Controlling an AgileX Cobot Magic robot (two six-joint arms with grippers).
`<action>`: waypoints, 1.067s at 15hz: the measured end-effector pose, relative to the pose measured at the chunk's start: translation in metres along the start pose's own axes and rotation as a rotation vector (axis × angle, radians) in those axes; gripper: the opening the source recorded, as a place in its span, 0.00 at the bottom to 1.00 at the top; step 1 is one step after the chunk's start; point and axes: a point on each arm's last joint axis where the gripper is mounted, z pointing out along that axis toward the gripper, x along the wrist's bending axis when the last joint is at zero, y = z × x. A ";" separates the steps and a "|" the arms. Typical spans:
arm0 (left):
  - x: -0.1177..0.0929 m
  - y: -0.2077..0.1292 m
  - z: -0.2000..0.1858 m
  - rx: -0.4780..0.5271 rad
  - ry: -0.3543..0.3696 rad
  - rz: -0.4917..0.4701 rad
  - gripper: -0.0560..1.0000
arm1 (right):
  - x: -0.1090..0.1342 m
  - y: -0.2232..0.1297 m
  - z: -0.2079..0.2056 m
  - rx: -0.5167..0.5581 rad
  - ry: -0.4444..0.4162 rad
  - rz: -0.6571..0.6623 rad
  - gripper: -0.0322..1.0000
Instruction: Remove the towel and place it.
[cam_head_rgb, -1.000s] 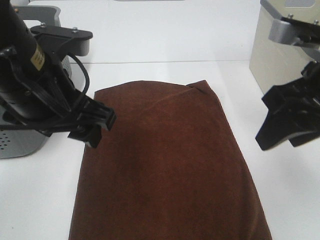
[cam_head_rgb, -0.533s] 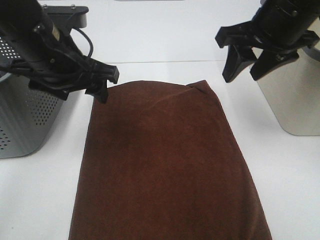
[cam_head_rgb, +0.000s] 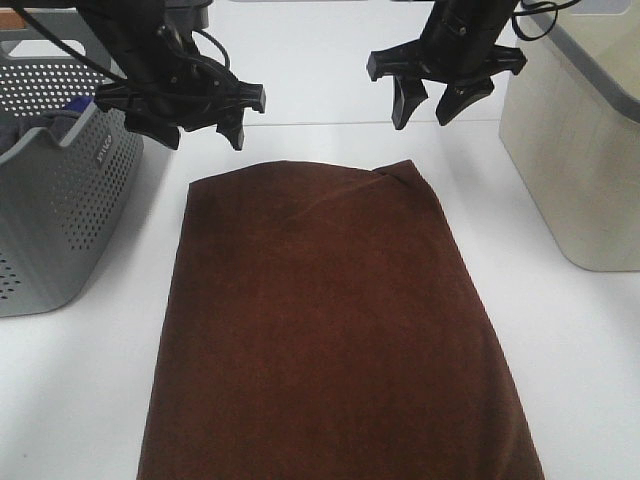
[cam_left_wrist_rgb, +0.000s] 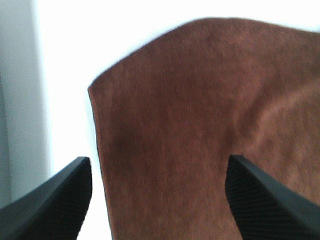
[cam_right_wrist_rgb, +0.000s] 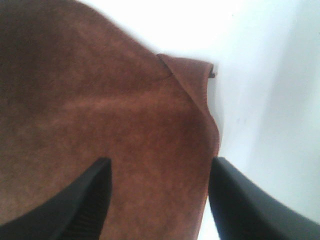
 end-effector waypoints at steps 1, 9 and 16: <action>0.001 0.007 0.011 -0.004 0.002 0.002 0.72 | -0.005 0.005 0.013 0.003 -0.006 0.005 0.57; -0.007 0.027 0.073 0.034 0.005 0.027 0.72 | -0.054 0.014 0.102 0.032 -0.030 0.069 0.55; -0.007 0.027 0.074 0.034 0.005 0.048 0.72 | -0.055 0.010 0.129 0.023 -0.022 0.079 0.43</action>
